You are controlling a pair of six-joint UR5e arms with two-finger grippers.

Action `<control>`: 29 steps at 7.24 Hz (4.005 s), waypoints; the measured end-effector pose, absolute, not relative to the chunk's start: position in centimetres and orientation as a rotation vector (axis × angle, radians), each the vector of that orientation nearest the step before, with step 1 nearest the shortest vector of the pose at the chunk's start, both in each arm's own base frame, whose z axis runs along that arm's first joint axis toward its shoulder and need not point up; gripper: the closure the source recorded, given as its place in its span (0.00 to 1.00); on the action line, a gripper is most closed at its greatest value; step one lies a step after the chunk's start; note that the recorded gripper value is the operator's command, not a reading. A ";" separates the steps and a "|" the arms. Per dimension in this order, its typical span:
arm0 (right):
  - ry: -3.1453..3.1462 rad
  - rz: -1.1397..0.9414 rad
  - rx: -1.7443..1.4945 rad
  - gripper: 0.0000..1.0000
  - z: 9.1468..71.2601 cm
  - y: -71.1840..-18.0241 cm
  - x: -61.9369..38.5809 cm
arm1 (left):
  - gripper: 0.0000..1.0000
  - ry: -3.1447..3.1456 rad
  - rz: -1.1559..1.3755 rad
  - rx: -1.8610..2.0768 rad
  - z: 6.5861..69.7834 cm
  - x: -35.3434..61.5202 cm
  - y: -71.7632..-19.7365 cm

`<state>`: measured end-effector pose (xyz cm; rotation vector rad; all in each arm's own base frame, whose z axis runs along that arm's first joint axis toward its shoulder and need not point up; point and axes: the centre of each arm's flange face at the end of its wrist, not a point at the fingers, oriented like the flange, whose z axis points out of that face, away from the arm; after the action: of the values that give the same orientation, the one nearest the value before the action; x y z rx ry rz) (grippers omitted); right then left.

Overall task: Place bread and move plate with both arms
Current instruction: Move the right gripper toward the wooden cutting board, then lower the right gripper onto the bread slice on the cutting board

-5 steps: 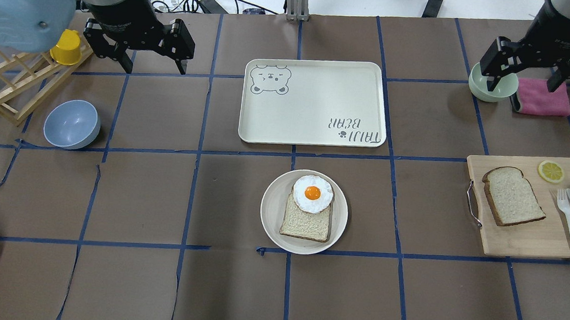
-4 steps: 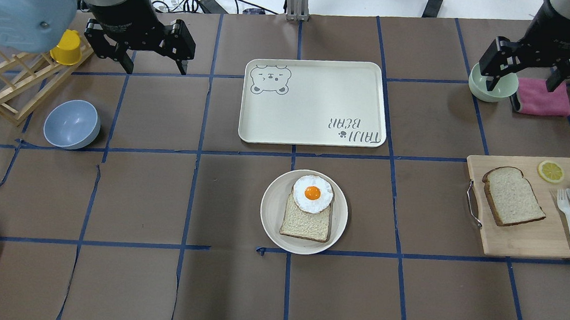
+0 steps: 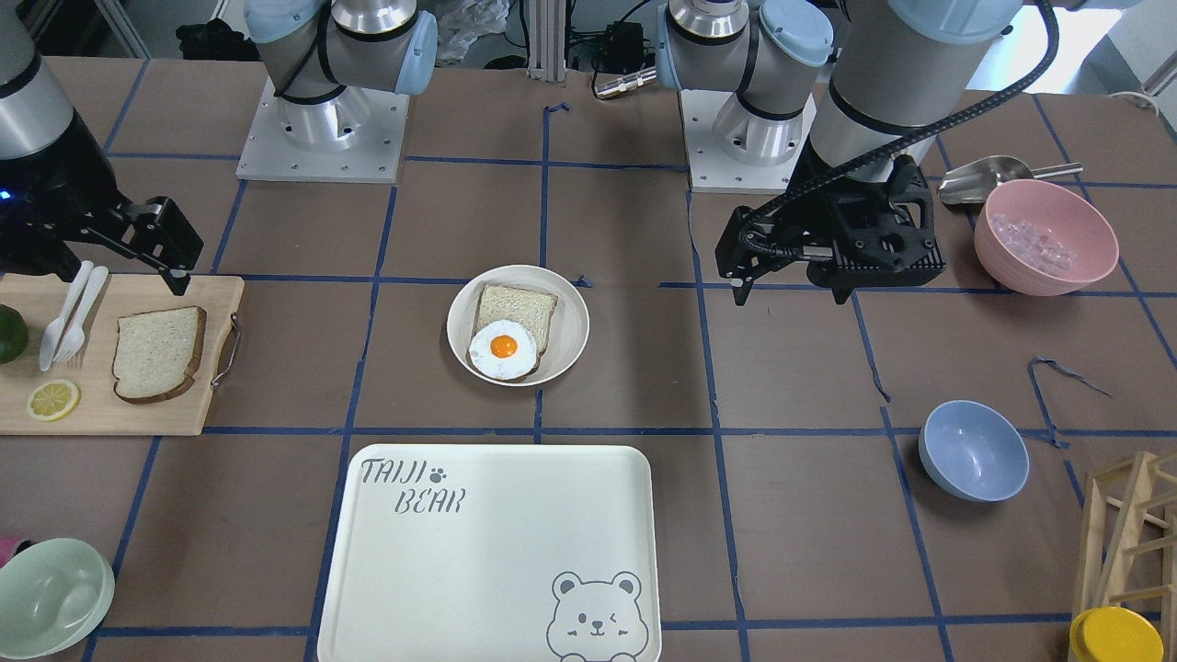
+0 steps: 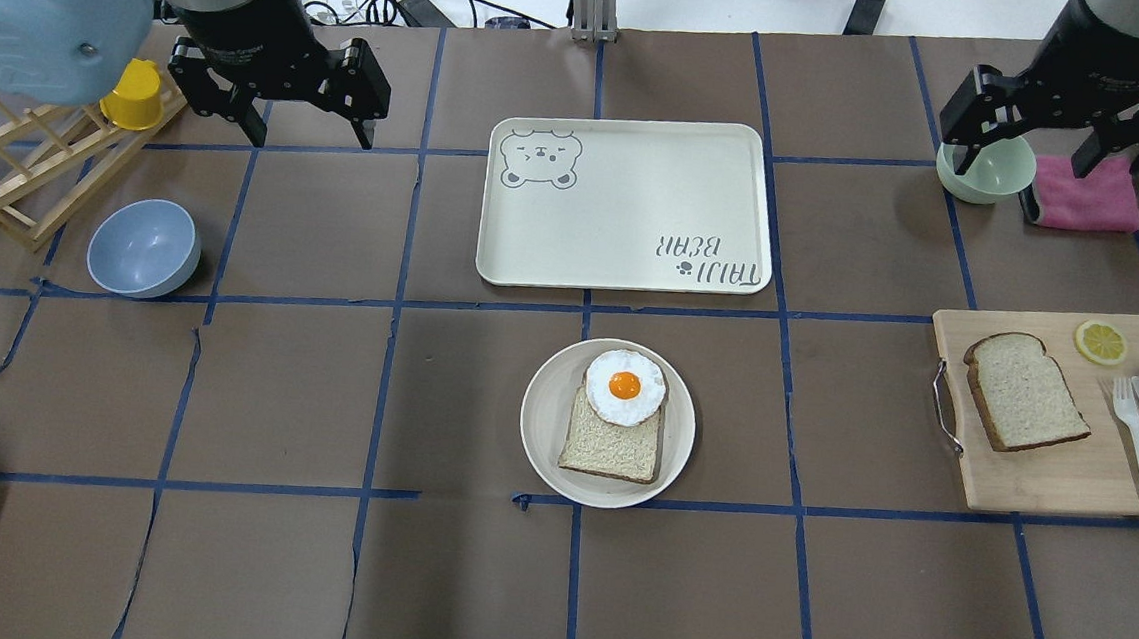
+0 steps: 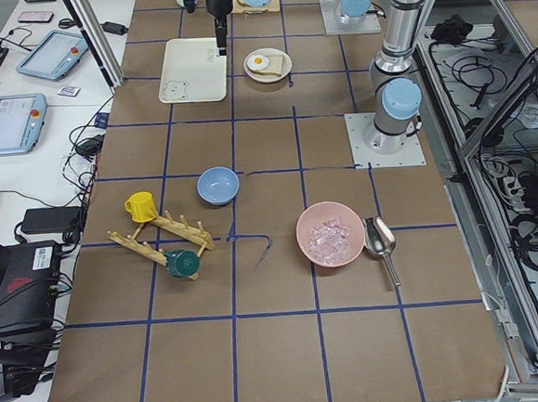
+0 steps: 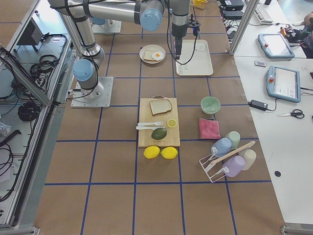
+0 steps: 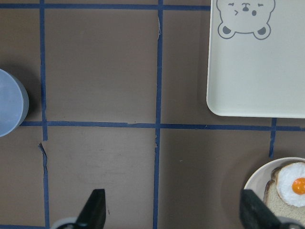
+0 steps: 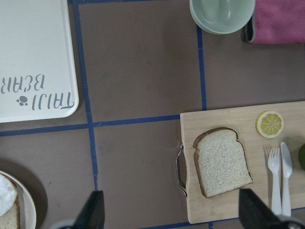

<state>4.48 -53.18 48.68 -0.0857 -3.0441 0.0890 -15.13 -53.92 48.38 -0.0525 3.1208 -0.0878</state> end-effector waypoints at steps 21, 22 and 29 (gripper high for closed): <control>-3.050 -0.098 -0.043 0.00 46.4 -51.8 7.4 | 0.00 3.120 -0.084 -0.052 48.2 -15.1 -53.9; -3.062 -0.195 -0.099 0.00 43.4 -51.9 4.8 | 0.00 3.120 -0.084 -0.051 48.2 -15.1 -54.0; -3.102 -0.312 -0.047 0.02 23.0 -48.0 -7.7 | 0.00 3.121 -0.083 -0.050 48.2 -15.1 -54.0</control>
<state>-7.70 -47.95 23.02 -0.0467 -3.1022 -0.3119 -15.11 -53.99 48.19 -0.0502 3.1207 -0.0832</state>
